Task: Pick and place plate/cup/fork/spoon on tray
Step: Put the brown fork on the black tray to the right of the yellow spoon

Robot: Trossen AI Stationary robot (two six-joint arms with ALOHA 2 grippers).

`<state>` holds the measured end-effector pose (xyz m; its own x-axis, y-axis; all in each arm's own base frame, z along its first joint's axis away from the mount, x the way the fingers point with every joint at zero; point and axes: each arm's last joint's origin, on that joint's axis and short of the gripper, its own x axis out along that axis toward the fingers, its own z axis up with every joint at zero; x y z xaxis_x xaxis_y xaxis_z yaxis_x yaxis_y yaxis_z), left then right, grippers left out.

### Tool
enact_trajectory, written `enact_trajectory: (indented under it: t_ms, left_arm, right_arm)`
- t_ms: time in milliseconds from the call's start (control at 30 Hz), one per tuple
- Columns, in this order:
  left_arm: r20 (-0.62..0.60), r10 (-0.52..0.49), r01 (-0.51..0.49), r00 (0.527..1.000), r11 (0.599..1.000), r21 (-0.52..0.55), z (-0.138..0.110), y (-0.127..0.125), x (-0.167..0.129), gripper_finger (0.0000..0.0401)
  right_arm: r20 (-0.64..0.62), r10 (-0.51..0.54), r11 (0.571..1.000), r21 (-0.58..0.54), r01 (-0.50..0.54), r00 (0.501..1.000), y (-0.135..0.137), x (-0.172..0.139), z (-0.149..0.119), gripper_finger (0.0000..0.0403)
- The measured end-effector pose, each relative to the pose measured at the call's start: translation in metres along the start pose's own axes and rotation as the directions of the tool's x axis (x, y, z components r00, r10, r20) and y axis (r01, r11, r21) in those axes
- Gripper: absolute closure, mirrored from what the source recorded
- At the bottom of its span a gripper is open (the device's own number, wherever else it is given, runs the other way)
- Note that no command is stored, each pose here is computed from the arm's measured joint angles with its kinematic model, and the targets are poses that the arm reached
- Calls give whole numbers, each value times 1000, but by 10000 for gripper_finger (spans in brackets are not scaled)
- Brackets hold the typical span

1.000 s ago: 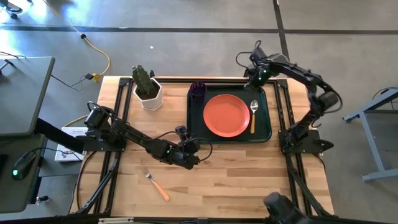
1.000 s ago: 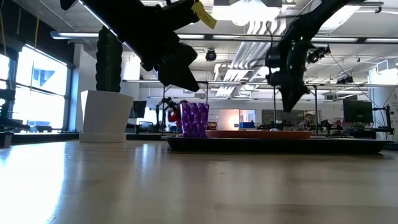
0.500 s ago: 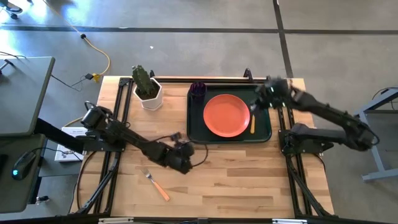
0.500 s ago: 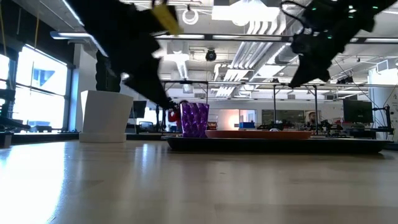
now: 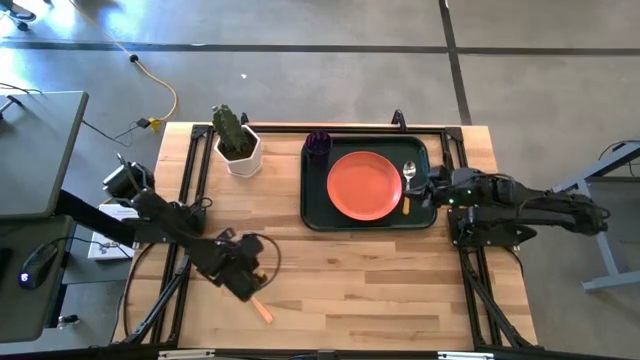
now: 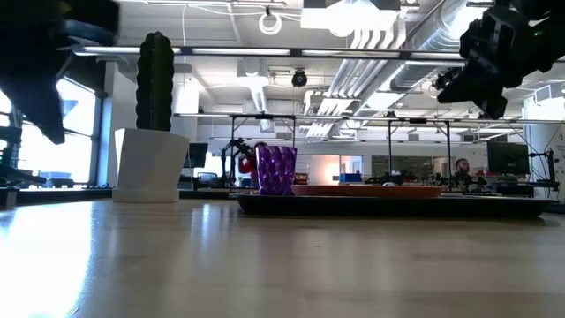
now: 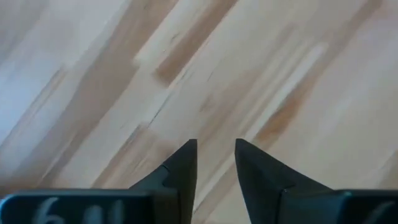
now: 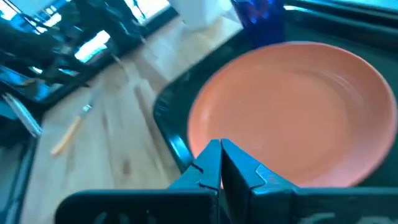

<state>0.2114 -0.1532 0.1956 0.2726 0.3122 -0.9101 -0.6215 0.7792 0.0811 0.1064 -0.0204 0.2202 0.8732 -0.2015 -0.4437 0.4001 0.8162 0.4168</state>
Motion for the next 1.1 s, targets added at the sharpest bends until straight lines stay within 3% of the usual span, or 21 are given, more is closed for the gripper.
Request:
enact_trajectory:
  t_ms: [167, 300, 367, 467, 533, 600, 833, 1100]
  left_arm:
    - [-62, 12, -16, 998, 997, -71, -19, 25, 6, 254]
    - [-75, -126, 133, 989, 985, 107, -28, 25, 11, 224]
    - [-69, -255, 264, 965, 930, 257, -33, 15, 12, 221]
    - [-101, -454, 449, 885, 779, 439, -38, -6, 8, 233]
    - [-146, -508, 500, 849, 682, 533, -44, -13, 6, 245]
    - [-181, -511, 511, 840, 635, 579, -50, -15, 7, 256]
    - [-262, -324, 414, 909, 629, 658, -71, -7, 21, 287]
    - [-223, -264, 339, 938, 577, 743, -67, -13, 40, 295]
  right_arm:
    - [65, 74, 997, -8, -74, 995, 17, 1, 2, 403]
    - [85, 183, 982, -71, -177, 979, 36, 11, 4, 403]
    - [96, 210, 974, -104, -200, 973, 46, 18, 4, 403]
    - [76, 235, 965, -140, -223, 969, 59, 32, -2, 403]
    - [53, 249, 958, -158, -238, 967, 68, 41, -8, 403]
    - [30, 247, 957, -163, -239, 969, 76, 48, -16, 403]
    - [32, 317, 933, -187, -306, 948, 102, 63, -36, 403]
    - [5, 349, 919, -196, -341, 937, 115, 67, -43, 403]
